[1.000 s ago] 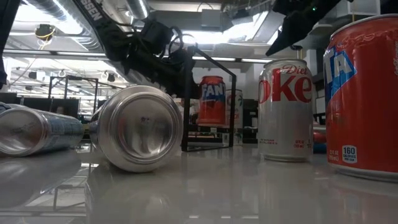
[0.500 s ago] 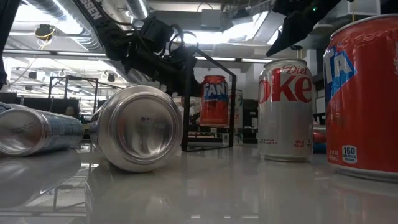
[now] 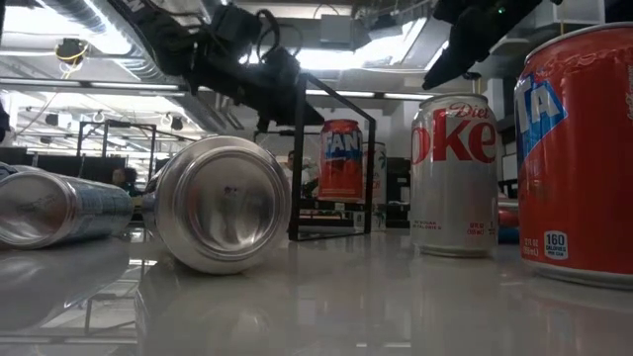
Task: Pick and place cans onto a shelf
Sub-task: Put the middle right red soda can on the shelf aligned with the other red soda can
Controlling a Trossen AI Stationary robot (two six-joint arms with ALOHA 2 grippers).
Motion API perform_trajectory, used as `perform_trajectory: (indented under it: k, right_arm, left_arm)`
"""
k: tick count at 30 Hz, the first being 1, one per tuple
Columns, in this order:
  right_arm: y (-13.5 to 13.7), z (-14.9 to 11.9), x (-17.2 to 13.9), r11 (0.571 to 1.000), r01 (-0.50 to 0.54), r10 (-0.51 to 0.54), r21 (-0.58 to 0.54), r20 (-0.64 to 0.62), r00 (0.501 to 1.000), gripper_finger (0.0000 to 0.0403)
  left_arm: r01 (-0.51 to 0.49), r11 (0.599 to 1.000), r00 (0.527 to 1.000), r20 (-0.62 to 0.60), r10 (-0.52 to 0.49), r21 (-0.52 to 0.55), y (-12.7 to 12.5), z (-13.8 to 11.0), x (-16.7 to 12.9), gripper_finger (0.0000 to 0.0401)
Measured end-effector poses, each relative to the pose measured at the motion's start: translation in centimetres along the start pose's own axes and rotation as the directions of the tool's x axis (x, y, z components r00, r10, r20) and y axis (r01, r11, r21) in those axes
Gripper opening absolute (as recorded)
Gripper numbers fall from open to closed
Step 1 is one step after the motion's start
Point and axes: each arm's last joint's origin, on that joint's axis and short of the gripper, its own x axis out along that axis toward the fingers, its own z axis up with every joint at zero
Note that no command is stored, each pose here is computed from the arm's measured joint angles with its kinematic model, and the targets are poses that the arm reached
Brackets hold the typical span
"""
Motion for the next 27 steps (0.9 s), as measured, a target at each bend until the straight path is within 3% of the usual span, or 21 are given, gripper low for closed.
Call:
perform_trajectory:
  k: [6,13,21,27]
  right_arm:
    - [0.3,-0.2,0.0,0.994,-0.102,0.102,0.031,-0.008,0.995,0.0374]
    - [0.7,-1.0,-0.1,0.980,-0.171,0.180,0.105,-0.081,0.980,0.0374]
    - [1.3,-1.1,-0.2,0.975,-0.192,0.204,0.115,-0.099,0.974,0.0374]
    - [3.4,-0.7,-0.3,0.959,-0.266,0.275,0.099,-0.091,0.957,0.0374]
  left_arm:
    - [0.114,0.993,0.991,-0.068,-0.112,0.036,-1.2,1.5,-3.0,0.0000]
    - [0.213,0.974,0.969,-0.144,-0.199,0.084,-4.8,2.5,-7.4,0.0000]
    - [0.168,0.978,0.981,-0.117,-0.154,0.126,-8.2,-0.9,-10.1,0.0000]
    - [0.213,0.971,0.977,-0.008,-0.213,0.108,-9.7,-3.4,-10.6,0.0000]
